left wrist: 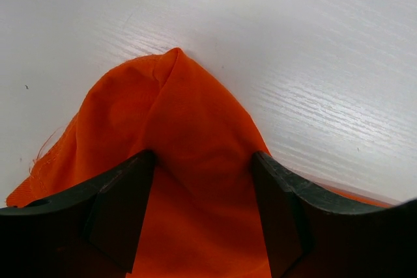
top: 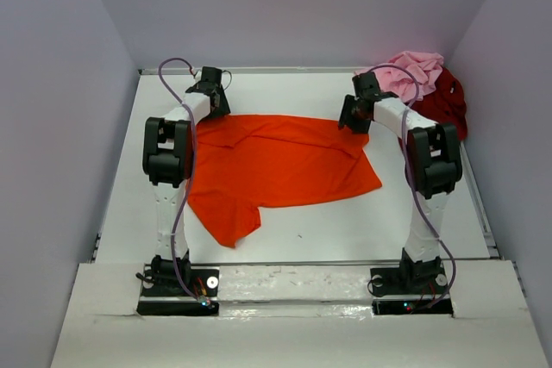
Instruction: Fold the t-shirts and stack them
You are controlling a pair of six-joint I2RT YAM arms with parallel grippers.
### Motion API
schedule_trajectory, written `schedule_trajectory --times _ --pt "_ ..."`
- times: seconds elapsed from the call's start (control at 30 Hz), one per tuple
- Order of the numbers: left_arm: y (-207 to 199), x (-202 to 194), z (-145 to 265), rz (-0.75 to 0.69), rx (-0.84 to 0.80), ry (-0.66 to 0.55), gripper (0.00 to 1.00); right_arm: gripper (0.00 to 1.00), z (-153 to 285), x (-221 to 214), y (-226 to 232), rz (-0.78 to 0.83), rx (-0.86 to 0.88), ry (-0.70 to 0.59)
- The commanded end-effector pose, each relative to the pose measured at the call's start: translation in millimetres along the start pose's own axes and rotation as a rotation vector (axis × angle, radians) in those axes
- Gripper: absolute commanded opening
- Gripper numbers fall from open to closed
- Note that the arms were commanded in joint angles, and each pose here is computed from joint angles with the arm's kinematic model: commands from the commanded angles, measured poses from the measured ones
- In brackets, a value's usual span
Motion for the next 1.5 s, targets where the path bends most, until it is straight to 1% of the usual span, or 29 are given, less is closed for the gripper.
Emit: schedule_trajectory --times 0.0,0.17,0.33,0.6,0.63,0.87,1.03,1.2,1.23,1.3,1.37,1.43,1.47 --pt "-0.5 9.0 14.9 -0.015 -0.003 0.016 0.74 0.55 -15.3 -4.6 6.7 -0.013 0.040 0.022" --pt "-1.0 10.8 15.4 -0.019 -0.002 0.012 0.74 0.55 -40.1 -2.0 8.6 -0.010 0.031 0.057" --pt "-1.2 12.3 10.1 -0.015 0.004 0.027 0.75 0.55 -52.7 5.0 9.5 -0.008 0.017 0.063" --pt "-3.8 30.9 2.0 0.001 -0.002 -0.002 0.75 0.55 -61.7 32.6 0.3 -0.013 -0.029 0.013" --pt "-3.6 32.8 0.8 -0.001 0.004 -0.005 0.75 0.55 -59.7 43.7 -2.3 -0.021 -0.029 -0.009" --pt "-4.4 39.6 -22.5 -0.003 0.020 -0.004 0.74 0.56 -74.6 67.4 3.4 -0.004 -0.012 -0.049" --pt "-11.5 57.5 -24.3 -0.007 0.016 -0.052 0.75 0.56 -76.4 73.1 7.0 -0.006 0.012 -0.058" --pt "-14.2 65.1 -35.6 -0.004 0.012 -0.092 0.75 0.56 -77.1 72.0 7.6 0.008 0.024 -0.056" --pt "-16.9 74.0 -33.2 0.002 0.005 -0.113 0.75 0.56 -75.7 72.7 8.0 0.019 0.030 -0.058" --pt "-15.5 78.4 -38.2 0.007 0.003 -0.113 0.75 0.56 -73.7 73.2 7.7 0.034 0.034 -0.063" --pt "-17.4 87.6 -33.6 0.028 -0.021 -0.126 0.75 0.56 -72.1 72.7 7.4 0.051 0.040 -0.078" --pt "-16.5 100.5 -22.4 0.048 -0.032 -0.151 0.75 0.56 -58.6 84.2 8.7 0.068 0.053 -0.144" --pt "-18.1 105.5 -15.5 0.052 -0.041 -0.162 0.75 0.56 -58.7 75.5 10.1 0.078 0.082 -0.134"
Point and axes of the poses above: each gripper's point midway between its finger pads, its own z axis back along the fingers, its own y axis along the line the jaws close on, x = y × z, the point moved 7 cm from there along z, back along the fingers, and after that the axes turned 14 degrees about z, right-handed, at the moved point
